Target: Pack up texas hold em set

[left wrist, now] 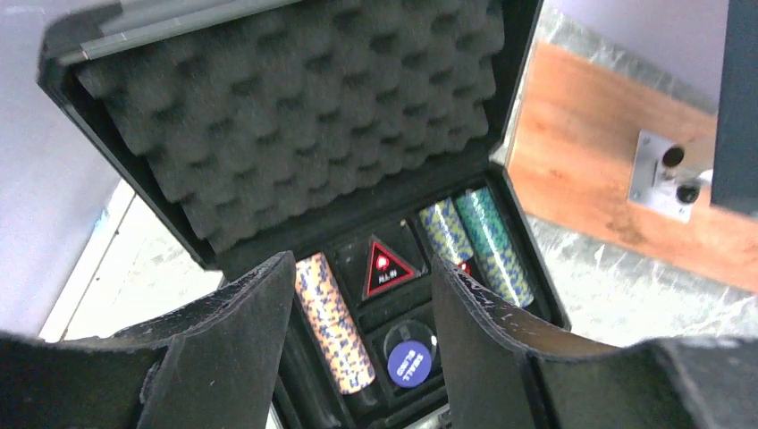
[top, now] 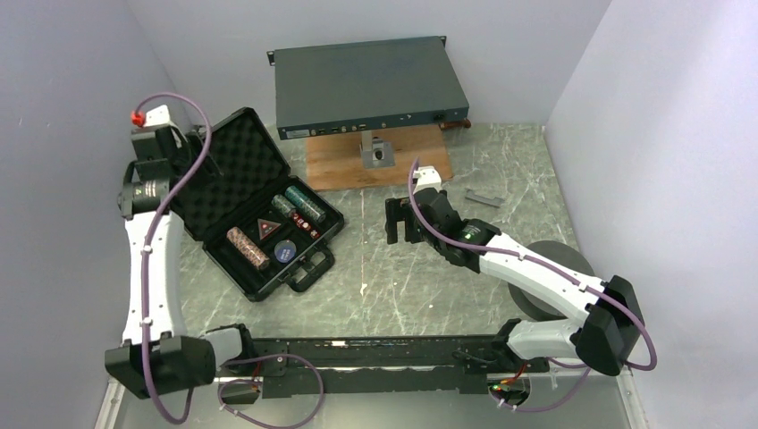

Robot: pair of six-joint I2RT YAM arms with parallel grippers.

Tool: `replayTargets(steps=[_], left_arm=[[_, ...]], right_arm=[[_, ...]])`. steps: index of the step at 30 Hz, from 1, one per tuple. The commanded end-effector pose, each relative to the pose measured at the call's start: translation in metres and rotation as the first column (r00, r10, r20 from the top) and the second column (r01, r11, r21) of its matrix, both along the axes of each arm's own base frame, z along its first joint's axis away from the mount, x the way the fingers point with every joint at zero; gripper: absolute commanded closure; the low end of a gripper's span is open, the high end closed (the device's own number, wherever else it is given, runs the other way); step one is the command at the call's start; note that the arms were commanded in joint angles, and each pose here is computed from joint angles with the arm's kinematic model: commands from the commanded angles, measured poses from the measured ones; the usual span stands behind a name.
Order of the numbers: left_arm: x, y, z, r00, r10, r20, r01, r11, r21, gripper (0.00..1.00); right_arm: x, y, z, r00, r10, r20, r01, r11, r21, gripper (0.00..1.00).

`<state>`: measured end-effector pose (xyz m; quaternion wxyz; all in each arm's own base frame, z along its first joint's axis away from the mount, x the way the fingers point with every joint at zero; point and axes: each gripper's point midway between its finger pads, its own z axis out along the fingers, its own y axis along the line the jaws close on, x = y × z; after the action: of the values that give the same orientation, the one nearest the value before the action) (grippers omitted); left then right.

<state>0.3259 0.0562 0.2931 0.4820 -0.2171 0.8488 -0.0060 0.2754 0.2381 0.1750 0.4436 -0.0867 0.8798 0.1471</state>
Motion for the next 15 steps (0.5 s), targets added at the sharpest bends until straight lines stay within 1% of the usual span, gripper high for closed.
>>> replayTargets(steps=[1,4,7,11,13,15], left_arm=[[0.027,0.021,0.032,0.996,0.012,0.093,-0.009,0.999,-0.042,0.37],[0.041,0.043,0.041,0.992,0.051,0.117,-0.044,0.997,-0.061,0.37],[0.053,0.061,0.043,0.990,0.089,0.109,-0.081,0.994,-0.079,0.38],[0.072,0.067,0.041,0.982,0.075,0.171,-0.050,0.988,-0.145,0.39],[0.080,0.071,0.045,0.976,0.075,0.204,-0.043,0.987,-0.157,0.38],[0.085,0.080,0.044,0.974,0.094,0.208,-0.061,0.985,-0.161,0.37]], right_arm=[[-0.004,0.002,0.007,1.000,0.001,0.004,-0.002,0.999,0.045,0.01],[-0.006,0.001,0.002,1.000,0.001,-0.012,-0.001,0.999,0.038,0.01],[-0.007,-0.002,-0.001,1.000,-0.006,-0.011,0.007,1.000,0.028,0.01],[-0.006,-0.007,-0.001,1.000,-0.020,-0.002,0.020,1.000,0.014,0.01],[-0.007,-0.007,-0.002,1.000,-0.016,-0.002,0.016,1.000,0.009,0.01],[-0.008,-0.008,-0.004,1.000,-0.012,-0.004,0.012,1.000,0.003,0.01]])
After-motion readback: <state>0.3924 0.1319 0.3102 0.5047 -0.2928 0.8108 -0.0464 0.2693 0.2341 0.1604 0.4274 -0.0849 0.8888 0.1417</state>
